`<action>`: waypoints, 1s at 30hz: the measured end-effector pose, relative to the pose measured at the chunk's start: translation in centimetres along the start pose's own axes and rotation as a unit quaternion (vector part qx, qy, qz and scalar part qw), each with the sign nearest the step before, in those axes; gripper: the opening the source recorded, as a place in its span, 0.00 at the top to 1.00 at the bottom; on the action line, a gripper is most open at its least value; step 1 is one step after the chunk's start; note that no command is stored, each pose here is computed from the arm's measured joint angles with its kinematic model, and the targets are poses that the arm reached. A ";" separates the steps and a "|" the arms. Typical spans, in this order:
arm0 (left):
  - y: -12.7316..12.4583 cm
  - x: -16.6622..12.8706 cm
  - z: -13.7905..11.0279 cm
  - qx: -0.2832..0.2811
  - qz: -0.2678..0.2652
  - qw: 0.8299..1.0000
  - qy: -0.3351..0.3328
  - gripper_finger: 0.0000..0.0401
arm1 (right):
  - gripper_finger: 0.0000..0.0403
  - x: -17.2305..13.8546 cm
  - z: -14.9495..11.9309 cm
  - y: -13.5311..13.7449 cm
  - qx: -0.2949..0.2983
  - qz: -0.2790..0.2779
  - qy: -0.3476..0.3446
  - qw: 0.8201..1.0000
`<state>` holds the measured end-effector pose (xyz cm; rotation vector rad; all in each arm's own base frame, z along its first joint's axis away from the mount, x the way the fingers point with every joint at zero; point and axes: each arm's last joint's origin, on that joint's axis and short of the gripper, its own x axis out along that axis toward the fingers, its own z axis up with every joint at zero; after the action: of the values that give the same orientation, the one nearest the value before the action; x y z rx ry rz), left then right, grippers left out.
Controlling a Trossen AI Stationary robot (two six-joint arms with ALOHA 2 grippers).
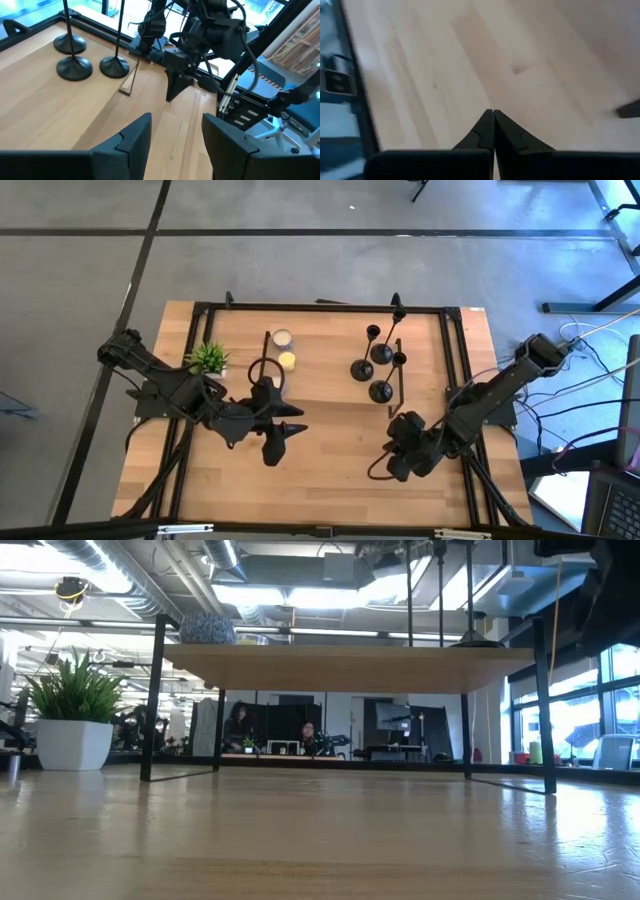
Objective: Pick & Place candle stick holders
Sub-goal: Return to Home Position
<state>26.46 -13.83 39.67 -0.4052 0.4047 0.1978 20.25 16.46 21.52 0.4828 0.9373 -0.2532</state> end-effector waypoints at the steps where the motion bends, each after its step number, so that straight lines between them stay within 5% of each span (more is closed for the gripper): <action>1: 0.0 0.0 0.0 0.000 0.000 1.000 0.000 0.57 | 1.00 0.0 -0.3 -0.2 0.009 0.009 -0.005 1.000; 9: 0.0 0.0 0.0 -0.006 0.000 1.000 0.000 0.57 | 1.00 -2.3 -2.9 -4.2 0.099 -0.018 -0.072 0.992; 20: 0.7 0.6 0.7 -0.013 0.016 1.000 -0.010 0.57 | 1.00 -3.1 -3.4 -6.7 0.207 -0.011 -0.204 0.957; 30: 1.4 1.0 1.1 -0.015 0.026 0.999 -0.014 0.57 | 1.00 -3.0 -3.2 -6.9 0.211 -0.019 -0.210 0.954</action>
<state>27.37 -12.02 39.74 -0.4209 0.3850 0.2607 13.45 12.11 20.37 0.7686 0.4719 -0.5744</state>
